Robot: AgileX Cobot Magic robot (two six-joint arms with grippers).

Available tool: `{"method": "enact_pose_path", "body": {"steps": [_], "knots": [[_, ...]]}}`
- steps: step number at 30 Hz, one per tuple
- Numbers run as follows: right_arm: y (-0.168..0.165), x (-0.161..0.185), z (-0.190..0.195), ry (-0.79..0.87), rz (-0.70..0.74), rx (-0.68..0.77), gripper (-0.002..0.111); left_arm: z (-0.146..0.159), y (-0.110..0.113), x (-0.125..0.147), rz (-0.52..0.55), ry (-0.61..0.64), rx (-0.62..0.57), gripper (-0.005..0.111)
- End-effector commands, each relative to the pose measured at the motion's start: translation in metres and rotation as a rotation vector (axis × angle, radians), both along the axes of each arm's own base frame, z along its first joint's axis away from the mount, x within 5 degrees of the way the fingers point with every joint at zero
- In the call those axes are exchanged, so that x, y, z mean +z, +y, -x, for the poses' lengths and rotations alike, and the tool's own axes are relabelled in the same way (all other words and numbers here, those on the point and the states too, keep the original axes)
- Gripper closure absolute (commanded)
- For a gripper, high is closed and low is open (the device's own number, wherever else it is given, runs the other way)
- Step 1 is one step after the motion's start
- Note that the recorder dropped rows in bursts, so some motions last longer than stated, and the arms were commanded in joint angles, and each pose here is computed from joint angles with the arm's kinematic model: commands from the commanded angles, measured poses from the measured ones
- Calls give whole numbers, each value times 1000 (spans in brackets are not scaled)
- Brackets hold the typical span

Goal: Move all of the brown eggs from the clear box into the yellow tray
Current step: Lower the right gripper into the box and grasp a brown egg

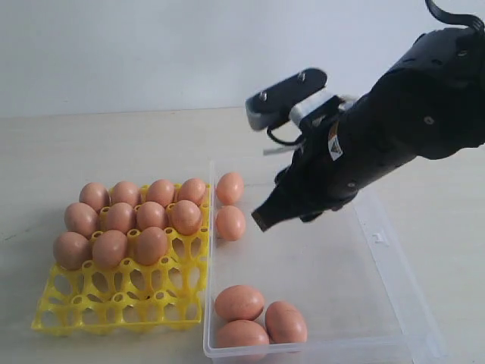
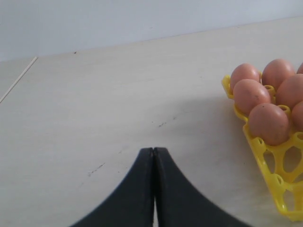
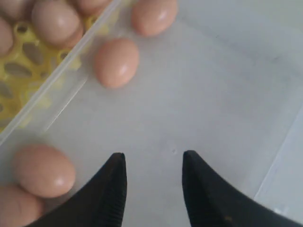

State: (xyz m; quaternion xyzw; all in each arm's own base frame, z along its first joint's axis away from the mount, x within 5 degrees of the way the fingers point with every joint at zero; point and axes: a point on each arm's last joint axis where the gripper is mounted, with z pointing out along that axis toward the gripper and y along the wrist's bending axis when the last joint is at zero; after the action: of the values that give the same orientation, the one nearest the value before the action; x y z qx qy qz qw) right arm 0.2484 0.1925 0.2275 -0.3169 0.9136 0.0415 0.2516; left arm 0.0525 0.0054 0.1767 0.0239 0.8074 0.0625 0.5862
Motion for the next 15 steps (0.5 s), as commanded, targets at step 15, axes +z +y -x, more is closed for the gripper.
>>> {"method": "enact_pose_path", "body": {"steps": [15], "knots": [[37,-46,25,270,-9,353,54,0,-1,2,8,-19,-7,107]]}}
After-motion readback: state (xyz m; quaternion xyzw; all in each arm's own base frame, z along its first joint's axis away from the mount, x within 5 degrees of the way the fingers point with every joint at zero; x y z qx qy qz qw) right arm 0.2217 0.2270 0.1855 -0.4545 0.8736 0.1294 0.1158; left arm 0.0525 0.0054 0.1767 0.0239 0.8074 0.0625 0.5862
